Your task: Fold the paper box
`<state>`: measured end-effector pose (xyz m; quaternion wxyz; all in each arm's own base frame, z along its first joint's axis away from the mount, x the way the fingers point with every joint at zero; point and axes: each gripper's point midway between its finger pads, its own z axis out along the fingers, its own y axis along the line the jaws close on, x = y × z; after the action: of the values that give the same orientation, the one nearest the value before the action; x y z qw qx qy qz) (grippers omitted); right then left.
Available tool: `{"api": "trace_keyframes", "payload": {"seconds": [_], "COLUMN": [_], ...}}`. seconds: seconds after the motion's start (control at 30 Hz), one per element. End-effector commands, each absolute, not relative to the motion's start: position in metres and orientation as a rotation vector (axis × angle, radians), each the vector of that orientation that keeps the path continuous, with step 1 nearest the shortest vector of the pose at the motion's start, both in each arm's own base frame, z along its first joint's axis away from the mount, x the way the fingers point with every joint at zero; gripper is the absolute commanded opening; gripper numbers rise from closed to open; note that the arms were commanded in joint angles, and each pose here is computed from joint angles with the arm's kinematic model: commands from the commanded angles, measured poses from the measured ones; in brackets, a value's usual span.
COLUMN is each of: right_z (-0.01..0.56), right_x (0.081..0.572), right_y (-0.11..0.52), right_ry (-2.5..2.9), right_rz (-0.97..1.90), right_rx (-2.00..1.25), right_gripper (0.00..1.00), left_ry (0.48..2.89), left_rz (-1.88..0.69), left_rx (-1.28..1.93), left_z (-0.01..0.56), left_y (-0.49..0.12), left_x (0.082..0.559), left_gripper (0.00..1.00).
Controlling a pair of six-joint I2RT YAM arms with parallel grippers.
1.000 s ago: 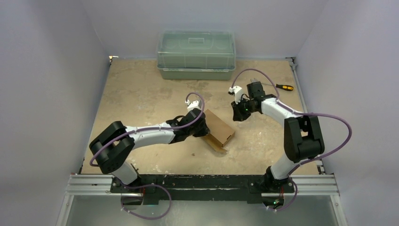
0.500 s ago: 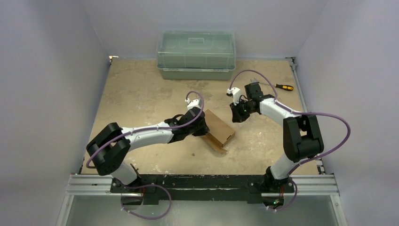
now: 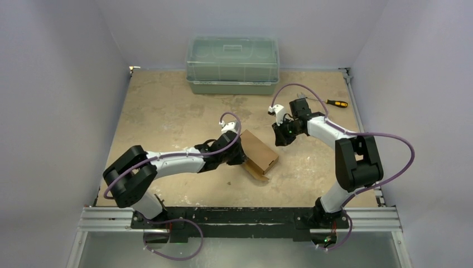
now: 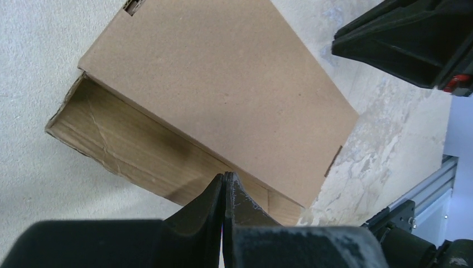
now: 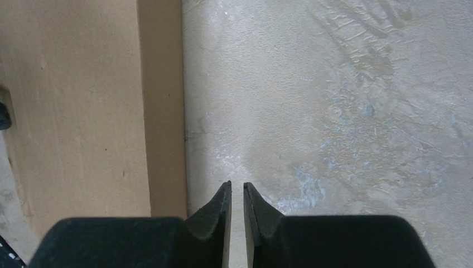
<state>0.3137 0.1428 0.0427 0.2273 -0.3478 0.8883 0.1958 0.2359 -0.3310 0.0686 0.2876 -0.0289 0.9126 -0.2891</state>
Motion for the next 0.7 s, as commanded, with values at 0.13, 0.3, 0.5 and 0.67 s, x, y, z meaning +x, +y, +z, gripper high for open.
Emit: {"api": "trace_keyframes", "payload": {"seconds": [0.13, 0.3, 0.5, 0.67], "right_z": [0.049, 0.052, 0.056, 0.056], "right_x": [0.311, 0.303, 0.299, 0.305], "right_y": [0.152, 0.159, 0.164, 0.160], "right_ry": [2.422, 2.403, 2.380, 2.395], "right_rz": [0.576, 0.629, 0.654, 0.607], "right_rx": [-1.048, -1.108, -1.139, -1.108], "right_gripper": [0.15, 0.15, 0.15, 0.16], "left_ry": [2.411, 2.395, 2.380, 2.375], "left_rz": [-0.789, -0.761, -0.760, -0.748], "left_rx": [-0.042, -0.032, -0.026, -0.006], "left_z": [0.073, 0.078, 0.083, 0.087], "left_y": [-0.352, -0.356, -0.360, -0.357], "left_x": [0.250, 0.262, 0.278, 0.286], "left_gripper": [0.00, 0.00, 0.00, 0.00]}}
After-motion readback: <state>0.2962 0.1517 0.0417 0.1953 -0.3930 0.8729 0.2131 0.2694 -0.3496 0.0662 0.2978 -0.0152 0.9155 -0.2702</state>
